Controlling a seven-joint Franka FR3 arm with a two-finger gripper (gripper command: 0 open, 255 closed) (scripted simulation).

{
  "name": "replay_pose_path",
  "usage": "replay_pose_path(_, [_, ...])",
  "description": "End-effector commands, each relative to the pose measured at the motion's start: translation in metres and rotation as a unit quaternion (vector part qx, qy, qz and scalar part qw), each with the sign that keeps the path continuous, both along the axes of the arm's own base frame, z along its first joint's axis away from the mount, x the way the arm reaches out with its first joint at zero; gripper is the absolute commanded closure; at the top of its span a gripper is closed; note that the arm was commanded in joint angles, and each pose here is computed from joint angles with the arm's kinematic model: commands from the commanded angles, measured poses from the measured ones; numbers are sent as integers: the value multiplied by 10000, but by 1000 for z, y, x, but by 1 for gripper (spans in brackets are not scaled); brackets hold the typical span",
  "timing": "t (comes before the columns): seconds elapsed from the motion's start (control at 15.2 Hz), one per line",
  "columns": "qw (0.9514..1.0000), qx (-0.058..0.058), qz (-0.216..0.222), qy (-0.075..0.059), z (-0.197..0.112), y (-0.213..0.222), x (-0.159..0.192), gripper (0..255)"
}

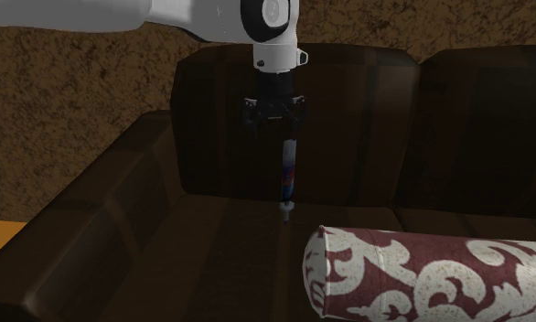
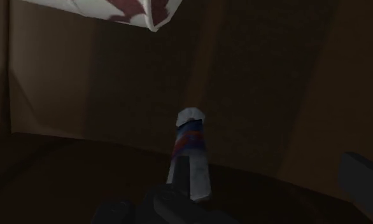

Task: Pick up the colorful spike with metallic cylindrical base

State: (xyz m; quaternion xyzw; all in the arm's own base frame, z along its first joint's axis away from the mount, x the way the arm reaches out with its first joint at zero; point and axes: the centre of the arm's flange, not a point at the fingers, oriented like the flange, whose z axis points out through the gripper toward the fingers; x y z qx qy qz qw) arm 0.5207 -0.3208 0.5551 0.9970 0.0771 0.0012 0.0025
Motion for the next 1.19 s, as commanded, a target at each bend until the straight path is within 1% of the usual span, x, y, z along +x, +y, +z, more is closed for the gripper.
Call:
replay_pose_path(0.0, [10000,15,72,0,-1,-19,17,0])
replay_pose_path(0.13, [9999,29,129,1,-4,-40,34,0])
replay_pose_path(0.2, [9999,31,138,1,-4,-43,37,0])
replay_pose_path(0.66, [9999,31,138,1,-44,-43,37,0])
replay_pose_path(0.79, [9999,31,138,1,-44,-43,37,0])
replay_pose_path(0.86, [9999,31,138,1,-44,-43,37,255])
replay_pose_path(1.12, [9999,31,138,1,-44,-43,37,255])
